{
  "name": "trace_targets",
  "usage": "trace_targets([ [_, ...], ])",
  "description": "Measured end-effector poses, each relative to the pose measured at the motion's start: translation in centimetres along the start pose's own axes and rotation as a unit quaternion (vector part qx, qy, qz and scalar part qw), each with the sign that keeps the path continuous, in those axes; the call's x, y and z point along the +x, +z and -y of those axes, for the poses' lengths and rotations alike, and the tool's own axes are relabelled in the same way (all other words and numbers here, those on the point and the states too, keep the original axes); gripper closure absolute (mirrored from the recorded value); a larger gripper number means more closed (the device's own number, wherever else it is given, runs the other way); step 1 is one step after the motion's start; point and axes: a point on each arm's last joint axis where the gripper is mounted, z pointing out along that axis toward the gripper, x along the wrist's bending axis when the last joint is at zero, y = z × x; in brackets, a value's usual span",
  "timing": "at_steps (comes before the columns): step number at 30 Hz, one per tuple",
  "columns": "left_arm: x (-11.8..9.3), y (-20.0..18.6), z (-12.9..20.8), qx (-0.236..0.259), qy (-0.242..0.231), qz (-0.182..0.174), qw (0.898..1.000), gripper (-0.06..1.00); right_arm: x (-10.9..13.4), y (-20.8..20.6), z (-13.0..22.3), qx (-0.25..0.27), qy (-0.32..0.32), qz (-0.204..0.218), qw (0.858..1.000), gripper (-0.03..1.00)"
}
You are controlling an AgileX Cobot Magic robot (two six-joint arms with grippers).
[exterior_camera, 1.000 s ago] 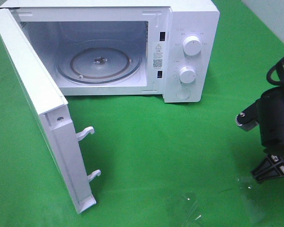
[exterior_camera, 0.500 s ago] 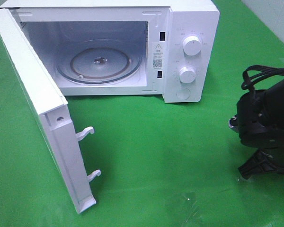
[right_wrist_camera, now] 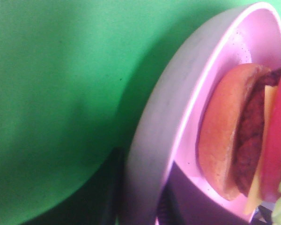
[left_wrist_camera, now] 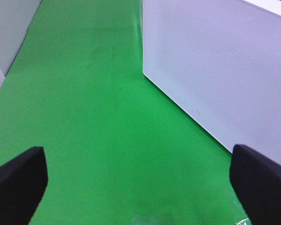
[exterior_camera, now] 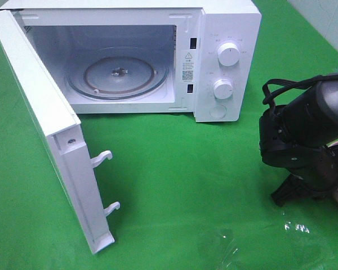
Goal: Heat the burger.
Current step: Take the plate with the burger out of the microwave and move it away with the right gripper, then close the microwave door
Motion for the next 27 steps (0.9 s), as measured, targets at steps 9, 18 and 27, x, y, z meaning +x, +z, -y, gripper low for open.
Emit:
trace_targets([
  [9, 0.0, 0.0, 0.0, 0.000, 0.000, 0.000, 1.000, -0.04, -0.1, -0.3, 0.3, 0.021, 0.005, -0.007, 1.000, 0.46],
  [18, 0.0, 0.0, 0.0, 0.000, 0.000, 0.000, 1.000, -0.04, -2.7, -4.7, 0.4, -0.008, 0.043, -0.085, 0.995, 0.42],
  [27, 0.0, 0.0, 0.0, 0.000, 0.000, 0.000, 1.000, -0.04, -6.4, -10.4, 1.3, -0.102, 0.084, -0.195, 0.972, 0.42],
])
